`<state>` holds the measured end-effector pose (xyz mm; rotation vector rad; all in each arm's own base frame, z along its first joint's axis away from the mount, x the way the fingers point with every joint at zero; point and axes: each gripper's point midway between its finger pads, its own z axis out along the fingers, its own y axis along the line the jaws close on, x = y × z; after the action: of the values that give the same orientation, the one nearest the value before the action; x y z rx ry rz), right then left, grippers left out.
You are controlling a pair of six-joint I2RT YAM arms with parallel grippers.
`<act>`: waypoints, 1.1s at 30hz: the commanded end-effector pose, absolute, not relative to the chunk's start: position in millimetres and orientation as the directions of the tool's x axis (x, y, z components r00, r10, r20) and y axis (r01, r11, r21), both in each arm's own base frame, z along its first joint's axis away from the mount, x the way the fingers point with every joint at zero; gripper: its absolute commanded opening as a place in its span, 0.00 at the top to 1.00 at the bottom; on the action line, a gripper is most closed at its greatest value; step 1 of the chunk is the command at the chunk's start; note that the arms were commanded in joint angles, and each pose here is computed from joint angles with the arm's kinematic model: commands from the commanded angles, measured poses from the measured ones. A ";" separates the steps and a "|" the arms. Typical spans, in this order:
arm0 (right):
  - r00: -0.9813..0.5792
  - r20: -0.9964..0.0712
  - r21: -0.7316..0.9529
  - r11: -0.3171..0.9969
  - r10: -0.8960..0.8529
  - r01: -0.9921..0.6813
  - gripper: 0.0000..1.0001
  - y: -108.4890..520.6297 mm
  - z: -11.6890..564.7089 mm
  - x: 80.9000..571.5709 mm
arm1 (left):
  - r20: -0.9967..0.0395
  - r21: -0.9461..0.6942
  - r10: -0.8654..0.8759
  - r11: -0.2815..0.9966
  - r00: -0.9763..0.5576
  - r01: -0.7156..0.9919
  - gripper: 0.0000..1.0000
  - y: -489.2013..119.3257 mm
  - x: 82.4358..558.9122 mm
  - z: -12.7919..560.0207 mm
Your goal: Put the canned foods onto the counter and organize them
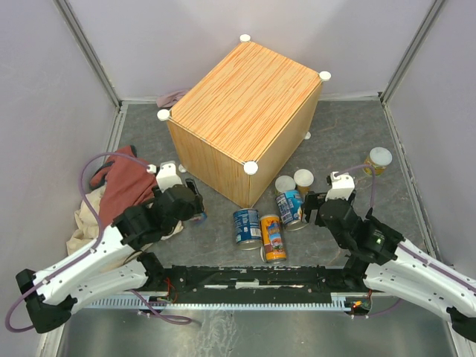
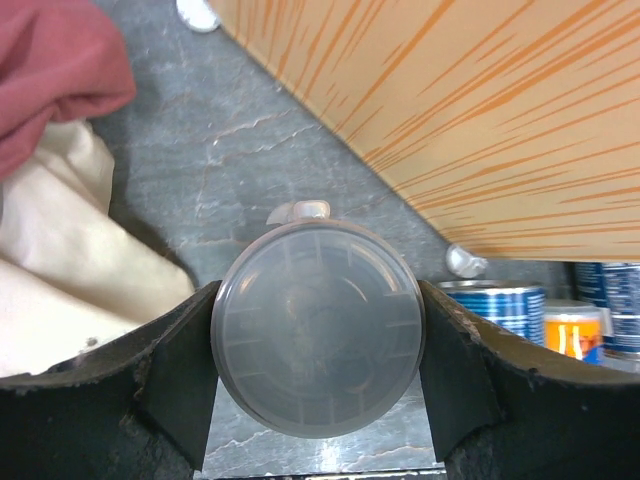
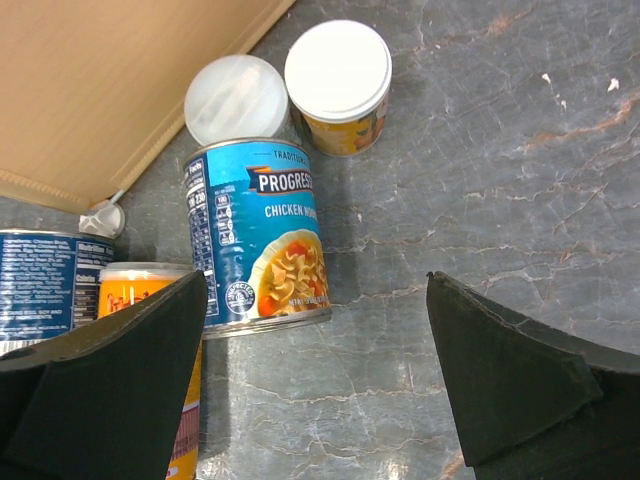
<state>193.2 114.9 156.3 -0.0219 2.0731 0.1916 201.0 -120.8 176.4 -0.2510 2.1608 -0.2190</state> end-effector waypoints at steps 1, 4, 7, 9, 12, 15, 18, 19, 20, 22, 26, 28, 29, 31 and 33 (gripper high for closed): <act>-0.429 -0.899 0.153 0.982 0.091 -0.112 0.02 115.5 189.2 197.6 | -0.849 -0.360 -0.343 0.932 -0.403 -0.034 0.97 -131.1 218.4 260.3; -0.429 -0.899 0.153 0.982 0.090 -0.112 0.02 116.3 191.0 198.0 | -0.857 -0.374 -0.350 0.927 -0.377 -0.011 0.97 -131.2 218.6 285.8; -0.427 -0.899 0.159 0.980 0.095 -0.118 0.02 117.8 194.5 198.1 | -0.864 -0.384 -0.352 0.923 -0.358 0.017 0.97 -132.9 218.7 309.0; -0.424 -0.901 0.159 0.980 0.095 -0.118 0.02 117.4 196.4 198.4 | -0.871 -0.382 -0.348 0.924 -0.347 0.032 0.97 -132.9 219.1 325.1; -0.418 -0.904 0.156 0.981 0.095 -0.114 0.02 116.5 199.7 199.2 | -0.878 -0.394 -0.357 0.917 -0.318 0.058 0.97 -132.4 219.0 354.1; -0.415 -0.905 0.156 0.981 0.097 -0.112 0.02 116.8 202.2 200.1 | -0.884 -0.407 -0.368 0.910 -0.289 0.086 0.97 -132.0 218.4 382.5; -0.415 -0.905 0.155 0.982 0.096 -0.111 0.02 116.8 203.4 200.2 | -0.889 -0.409 -0.368 0.906 -0.274 0.110 0.97 -132.1 217.3 404.4; -0.415 -0.905 0.156 0.982 0.097 -0.111 0.02 117.0 203.5 200.2 | -0.889 -0.412 -0.371 0.904 -0.268 0.117 0.97 -132.2 217.3 410.8; -0.415 -0.905 0.155 0.982 0.097 -0.108 0.02 116.4 203.4 200.4 | -0.892 -0.410 -0.369 0.904 -0.260 0.124 0.97 -132.2 217.5 417.4; -0.415 -0.904 0.158 0.982 0.101 -0.107 0.02 116.5 203.4 200.4 | -0.896 -0.412 -0.373 0.901 -0.242 0.135 0.97 -132.1 218.1 430.3; -0.414 -0.903 0.168 0.980 0.111 -0.103 0.02 116.4 203.7 200.1 | -0.902 -0.411 -0.376 0.898 -0.211 0.157 0.97 -135.7 221.5 456.1; -0.414 -0.903 0.173 0.980 0.116 -0.101 0.02 115.9 204.0 199.5 | -0.905 -0.411 -0.379 0.896 -0.196 0.168 0.97 -136.6 222.5 468.6; -0.414 -0.903 0.173 0.980 0.118 -0.099 0.03 115.2 204.1 199.3 | -0.903 -0.419 -0.389 0.891 -0.184 0.174 0.97 -136.3 222.5 477.2; -0.413 -0.903 0.174 0.980 0.119 -0.097 0.03 114.3 204.1 198.9 | -0.902 -0.425 -0.397 0.886 -0.168 0.185 0.97 -136.5 222.7 489.3; -0.413 -0.902 0.175 0.980 0.122 -0.095 0.03 114.2 204.3 199.0 | -0.903 -0.425 -0.401 0.885 -0.154 0.192 0.97 -136.8 223.4 499.0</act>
<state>196.0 114.9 182.8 -0.0274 2.0316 0.2067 224.8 -145.0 427.1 -0.1081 1.8435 -0.4118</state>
